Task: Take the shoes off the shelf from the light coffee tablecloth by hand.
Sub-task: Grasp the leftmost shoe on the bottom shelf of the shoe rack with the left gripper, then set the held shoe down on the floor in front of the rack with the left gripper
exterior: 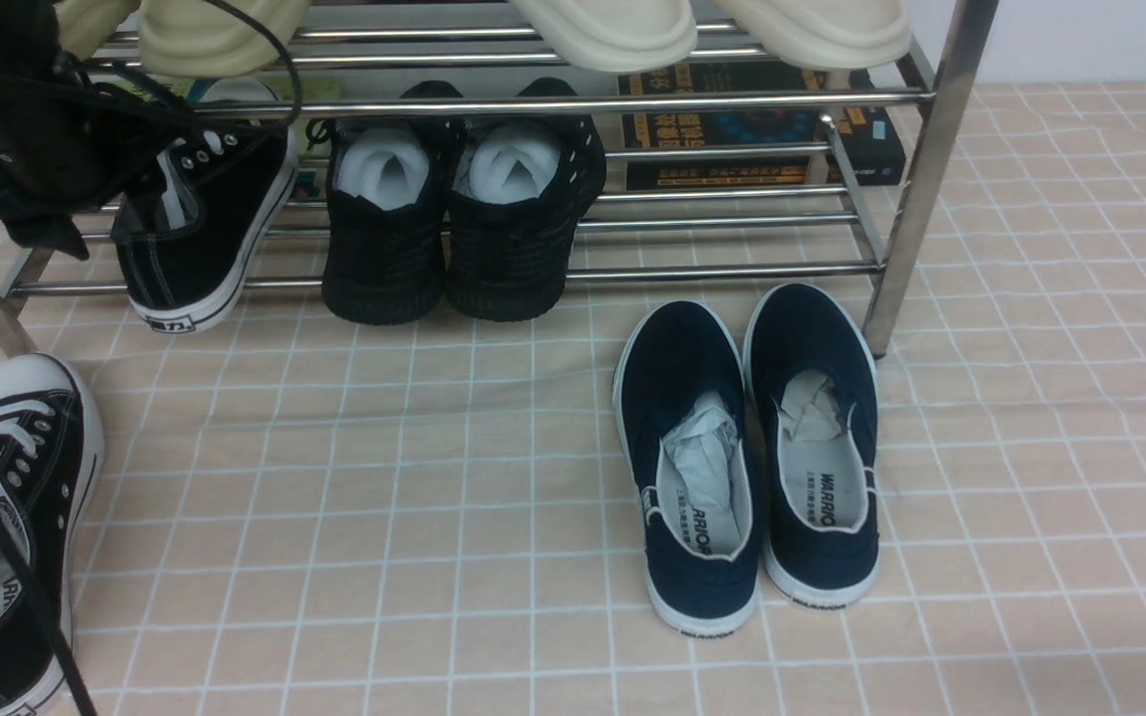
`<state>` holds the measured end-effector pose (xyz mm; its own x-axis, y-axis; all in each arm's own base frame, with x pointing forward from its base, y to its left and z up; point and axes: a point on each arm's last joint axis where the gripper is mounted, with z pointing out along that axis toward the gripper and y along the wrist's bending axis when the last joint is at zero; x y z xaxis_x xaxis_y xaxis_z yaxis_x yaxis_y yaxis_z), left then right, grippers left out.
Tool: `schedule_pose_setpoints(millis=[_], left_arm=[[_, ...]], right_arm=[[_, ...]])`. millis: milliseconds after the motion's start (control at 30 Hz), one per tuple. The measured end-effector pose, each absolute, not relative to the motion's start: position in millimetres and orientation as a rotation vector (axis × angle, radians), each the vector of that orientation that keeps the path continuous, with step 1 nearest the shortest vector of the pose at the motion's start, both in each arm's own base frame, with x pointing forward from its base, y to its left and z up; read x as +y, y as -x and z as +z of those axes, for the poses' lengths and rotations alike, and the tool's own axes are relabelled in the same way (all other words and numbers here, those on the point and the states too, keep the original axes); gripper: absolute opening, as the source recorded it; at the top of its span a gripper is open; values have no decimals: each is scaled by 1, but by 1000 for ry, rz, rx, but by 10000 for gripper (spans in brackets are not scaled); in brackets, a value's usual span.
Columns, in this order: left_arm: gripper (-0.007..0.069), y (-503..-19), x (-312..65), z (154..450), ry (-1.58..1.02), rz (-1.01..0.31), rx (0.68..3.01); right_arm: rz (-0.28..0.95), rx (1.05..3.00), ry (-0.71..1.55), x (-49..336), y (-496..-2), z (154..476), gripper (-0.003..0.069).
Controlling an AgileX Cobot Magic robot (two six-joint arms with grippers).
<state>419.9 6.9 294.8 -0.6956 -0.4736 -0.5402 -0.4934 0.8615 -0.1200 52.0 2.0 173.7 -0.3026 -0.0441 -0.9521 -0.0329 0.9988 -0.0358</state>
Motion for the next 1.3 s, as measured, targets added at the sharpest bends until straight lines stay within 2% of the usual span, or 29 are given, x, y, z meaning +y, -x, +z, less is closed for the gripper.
schedule_pose_setpoints(millis=[167,267,333,433,500,600,800,900,1167,1300], left_arm=[[390,-427,9,279,706,86,2477],[352,-430,8,273,716,81,2483],[272,-432,7,269,724,66,2487],[96,-431,6,268,687,70,2519],[40,-429,7,268,621,102,2559],[21,-417,7,276,572,140,2628],[21,-372,10,327,534,202,2709],[21,-358,11,339,496,214,2713],[21,-312,11,327,591,209,2764],[21,-282,12,320,790,191,2739]], right_arm=[[-11,1879,56,2,-52,174,239],[-11,1879,56,2,-52,174,239],[-11,1879,56,2,-52,174,239],[-11,1879,56,2,-52,174,239],[-11,1879,56,2,-52,174,239],[-11,1879,56,2,-52,174,239],[-11,1879,56,2,-52,174,239],[-11,1879,56,2,-52,174,239],[-11,1879,56,2,-52,174,239],[-11,1879,56,2,-52,174,239]])
